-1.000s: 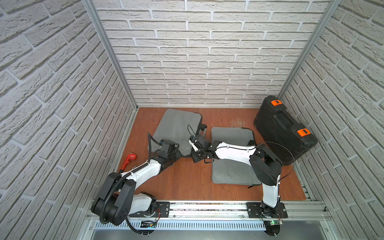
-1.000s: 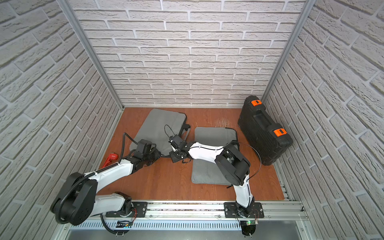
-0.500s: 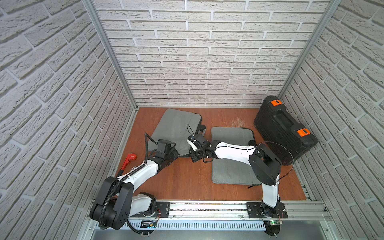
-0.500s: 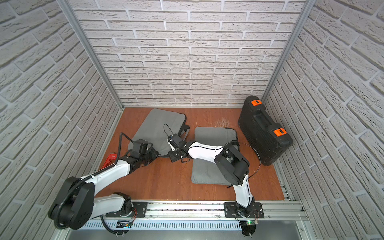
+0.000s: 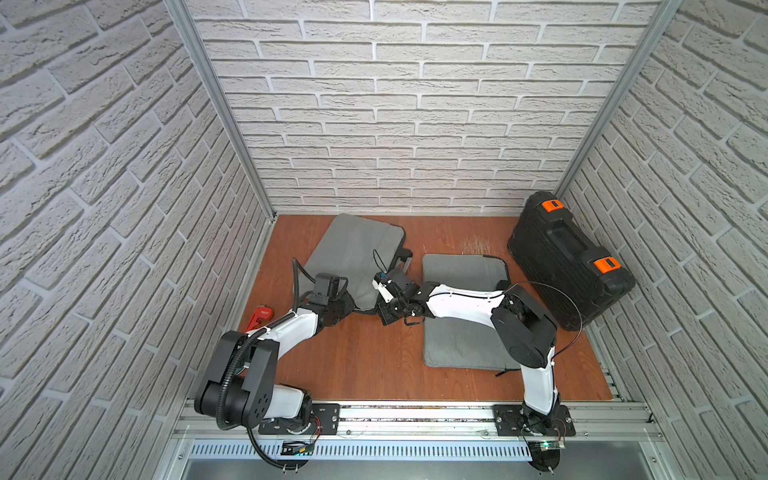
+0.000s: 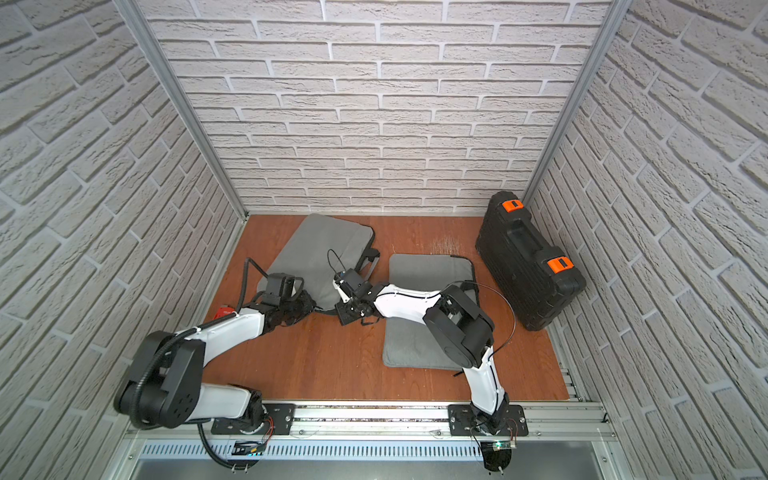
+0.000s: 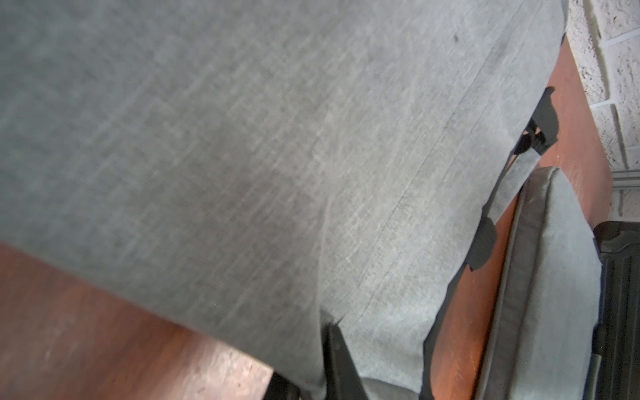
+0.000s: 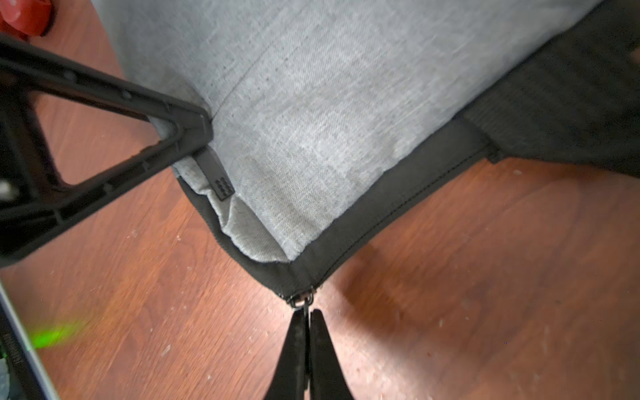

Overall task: Open the zippered laptop bag and take out the laptop
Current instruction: Adjust the zippered laptop bag at the center of the board.

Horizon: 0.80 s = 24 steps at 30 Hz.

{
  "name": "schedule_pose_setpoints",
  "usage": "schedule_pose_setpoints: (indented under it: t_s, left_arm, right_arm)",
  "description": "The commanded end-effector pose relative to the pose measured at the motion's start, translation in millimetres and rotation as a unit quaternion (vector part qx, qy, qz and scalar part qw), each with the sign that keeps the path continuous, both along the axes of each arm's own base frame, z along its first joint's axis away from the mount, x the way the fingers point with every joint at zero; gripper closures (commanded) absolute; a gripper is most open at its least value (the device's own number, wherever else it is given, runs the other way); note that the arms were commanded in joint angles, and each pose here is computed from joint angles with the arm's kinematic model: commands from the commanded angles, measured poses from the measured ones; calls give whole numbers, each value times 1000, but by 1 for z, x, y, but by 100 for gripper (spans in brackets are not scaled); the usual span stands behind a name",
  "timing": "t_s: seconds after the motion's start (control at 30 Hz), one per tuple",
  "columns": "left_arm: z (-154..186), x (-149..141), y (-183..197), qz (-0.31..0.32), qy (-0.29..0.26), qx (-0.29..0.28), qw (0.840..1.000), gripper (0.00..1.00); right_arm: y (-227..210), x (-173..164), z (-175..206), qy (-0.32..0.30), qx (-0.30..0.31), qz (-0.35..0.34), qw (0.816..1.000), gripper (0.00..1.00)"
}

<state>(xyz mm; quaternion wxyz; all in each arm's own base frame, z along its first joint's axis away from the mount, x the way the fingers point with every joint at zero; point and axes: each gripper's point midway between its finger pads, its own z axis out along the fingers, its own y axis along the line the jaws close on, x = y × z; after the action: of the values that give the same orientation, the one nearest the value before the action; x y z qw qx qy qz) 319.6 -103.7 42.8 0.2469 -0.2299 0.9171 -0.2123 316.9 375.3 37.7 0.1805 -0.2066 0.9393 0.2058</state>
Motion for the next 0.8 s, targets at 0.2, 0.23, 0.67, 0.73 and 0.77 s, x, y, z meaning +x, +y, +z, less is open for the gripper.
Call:
schedule_pose_setpoints:
  t_s: [0.2,0.23,0.67,0.73,0.77]
  left_arm:
    - [-17,22,50,60,-1,80,995,80]
    - [-17,21,49,61,-1,76,995,74]
    - [-6,-11,6,59,-9,-2,998,31]
    - [-5,-15,-4,58,-11,-9,998,30]
    - [-5,-16,-9,57,-11,-9,998,30]
  right_arm:
    - [-36,-11,-38,51,-104,-48,992,94]
    - [-34,-11,-38,50,-106,-49,992,94]
    - [-32,-14,-40,44,-105,-51,992,94]
    - [-32,-16,-40,44,-107,-50,992,94]
    - [-32,-16,-40,44,-107,-49,992,94]
